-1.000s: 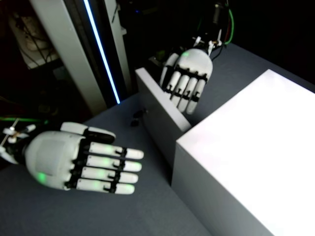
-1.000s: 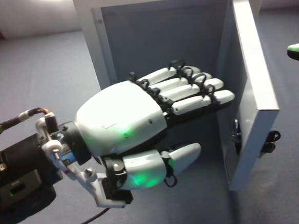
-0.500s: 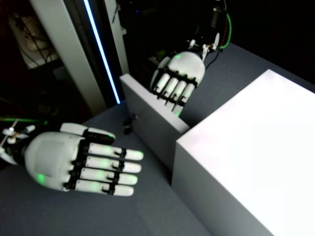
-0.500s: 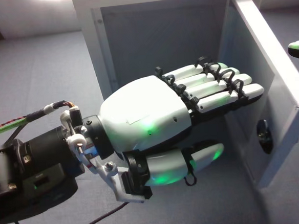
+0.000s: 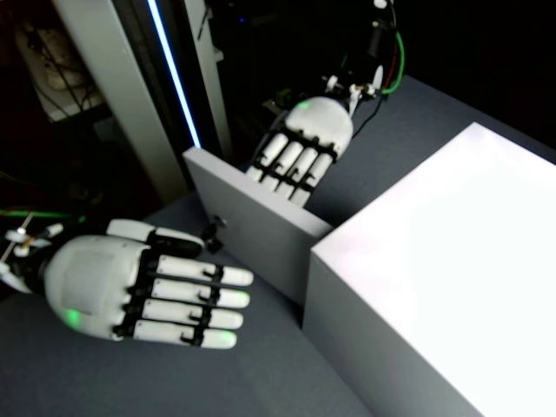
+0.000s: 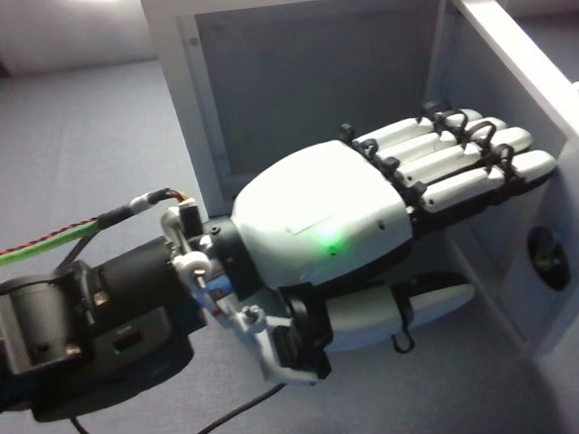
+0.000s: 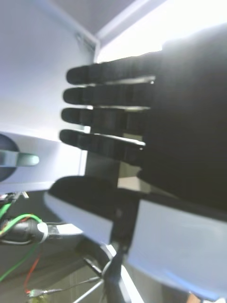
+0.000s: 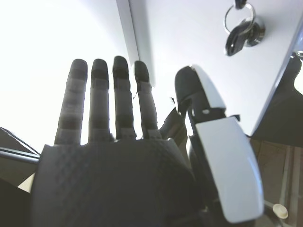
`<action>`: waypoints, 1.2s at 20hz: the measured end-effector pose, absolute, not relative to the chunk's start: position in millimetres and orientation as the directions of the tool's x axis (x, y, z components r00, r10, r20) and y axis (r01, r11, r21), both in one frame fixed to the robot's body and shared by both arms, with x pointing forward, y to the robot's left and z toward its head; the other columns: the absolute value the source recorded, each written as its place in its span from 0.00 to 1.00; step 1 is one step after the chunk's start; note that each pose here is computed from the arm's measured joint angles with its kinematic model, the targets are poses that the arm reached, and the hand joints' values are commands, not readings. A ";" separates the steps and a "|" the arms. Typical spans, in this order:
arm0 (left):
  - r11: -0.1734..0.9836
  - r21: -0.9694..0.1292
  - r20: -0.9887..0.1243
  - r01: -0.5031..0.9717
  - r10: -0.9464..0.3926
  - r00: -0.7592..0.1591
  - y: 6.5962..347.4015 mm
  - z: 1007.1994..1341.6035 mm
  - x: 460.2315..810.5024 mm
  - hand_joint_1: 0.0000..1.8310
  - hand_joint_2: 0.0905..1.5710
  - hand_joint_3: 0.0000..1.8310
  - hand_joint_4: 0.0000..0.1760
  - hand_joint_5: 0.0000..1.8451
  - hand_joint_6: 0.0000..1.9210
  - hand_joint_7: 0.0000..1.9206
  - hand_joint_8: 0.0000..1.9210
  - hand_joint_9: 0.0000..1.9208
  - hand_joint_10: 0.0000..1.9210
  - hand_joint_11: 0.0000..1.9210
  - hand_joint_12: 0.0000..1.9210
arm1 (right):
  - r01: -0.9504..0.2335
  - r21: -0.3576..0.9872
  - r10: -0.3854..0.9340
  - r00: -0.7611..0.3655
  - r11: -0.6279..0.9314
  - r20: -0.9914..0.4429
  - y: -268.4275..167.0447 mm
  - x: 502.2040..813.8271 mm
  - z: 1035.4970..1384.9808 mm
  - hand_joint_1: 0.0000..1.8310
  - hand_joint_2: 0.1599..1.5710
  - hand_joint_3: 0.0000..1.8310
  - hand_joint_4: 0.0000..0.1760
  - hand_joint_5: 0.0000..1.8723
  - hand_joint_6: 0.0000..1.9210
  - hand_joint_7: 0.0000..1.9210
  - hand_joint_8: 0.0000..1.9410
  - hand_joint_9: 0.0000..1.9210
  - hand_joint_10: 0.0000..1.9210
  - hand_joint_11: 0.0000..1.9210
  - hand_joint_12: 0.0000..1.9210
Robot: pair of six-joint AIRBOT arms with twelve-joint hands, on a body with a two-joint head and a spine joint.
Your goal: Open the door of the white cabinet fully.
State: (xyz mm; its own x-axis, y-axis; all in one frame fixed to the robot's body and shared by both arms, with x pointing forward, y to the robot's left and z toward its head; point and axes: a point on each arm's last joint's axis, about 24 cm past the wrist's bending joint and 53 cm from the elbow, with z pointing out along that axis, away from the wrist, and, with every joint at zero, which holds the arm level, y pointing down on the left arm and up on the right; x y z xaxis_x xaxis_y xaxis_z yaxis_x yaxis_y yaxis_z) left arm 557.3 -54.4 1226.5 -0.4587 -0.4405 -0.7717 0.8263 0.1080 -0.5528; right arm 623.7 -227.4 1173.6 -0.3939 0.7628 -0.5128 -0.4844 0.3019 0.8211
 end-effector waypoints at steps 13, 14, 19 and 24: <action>0.204 -0.627 -0.730 0.751 -0.489 -0.477 13.4 1213.0 567.0 0.00 1.00 0.12 0.00 0.11 0.00 0.10 0.00 0.09 0.00 0.07 0.07 | -0.476 0.831 0.781 -0.385 0.288 -0.492 -230.3 624.9 1175.7 0.28 0.89 0.00 0.04 0.17 0.00 0.15 0.00 0.09 0.00 0.06 0.00; 0.215 -0.646 -0.713 0.733 -0.513 -0.478 26.5 1211.7 569.1 0.00 1.00 0.10 0.00 0.11 0.00 0.08 0.00 0.08 0.00 0.06 0.07 | -0.478 0.830 0.783 -0.382 0.287 -0.490 -231.2 625.0 1177.1 0.31 0.90 0.00 0.00 0.16 0.00 0.15 0.00 0.10 0.00 0.07 0.01; 0.310 -0.690 -0.663 0.654 -0.633 -0.400 100.1 1213.3 582.9 0.00 1.00 0.09 0.00 0.10 0.00 0.07 0.00 0.06 0.00 0.00 0.16 | -0.478 0.832 0.816 -0.337 0.281 -0.469 -243.0 628.6 1187.0 0.34 0.90 0.00 0.00 0.18 0.00 0.16 0.00 0.14 0.01 0.14 0.04; 0.395 -0.683 -0.637 0.615 -0.734 -0.236 164.2 1228.9 587.4 0.00 1.00 0.07 0.00 0.07 0.00 0.06 0.00 0.05 0.00 0.00 0.21 | -0.495 0.824 0.839 -0.294 0.275 -0.457 -256.3 623.8 1195.3 0.33 0.92 0.00 0.00 0.16 0.00 0.14 0.00 0.09 0.00 0.08 0.02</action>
State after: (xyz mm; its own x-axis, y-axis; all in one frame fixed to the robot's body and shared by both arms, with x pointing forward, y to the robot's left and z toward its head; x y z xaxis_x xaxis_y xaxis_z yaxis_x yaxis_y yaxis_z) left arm 587.4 164.2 1228.9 -0.2356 -0.7343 -0.6366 0.6147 0.3947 -0.6828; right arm 623.8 -256.3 1195.3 -0.2943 0.8394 -0.4569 -0.4950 0.2750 0.8242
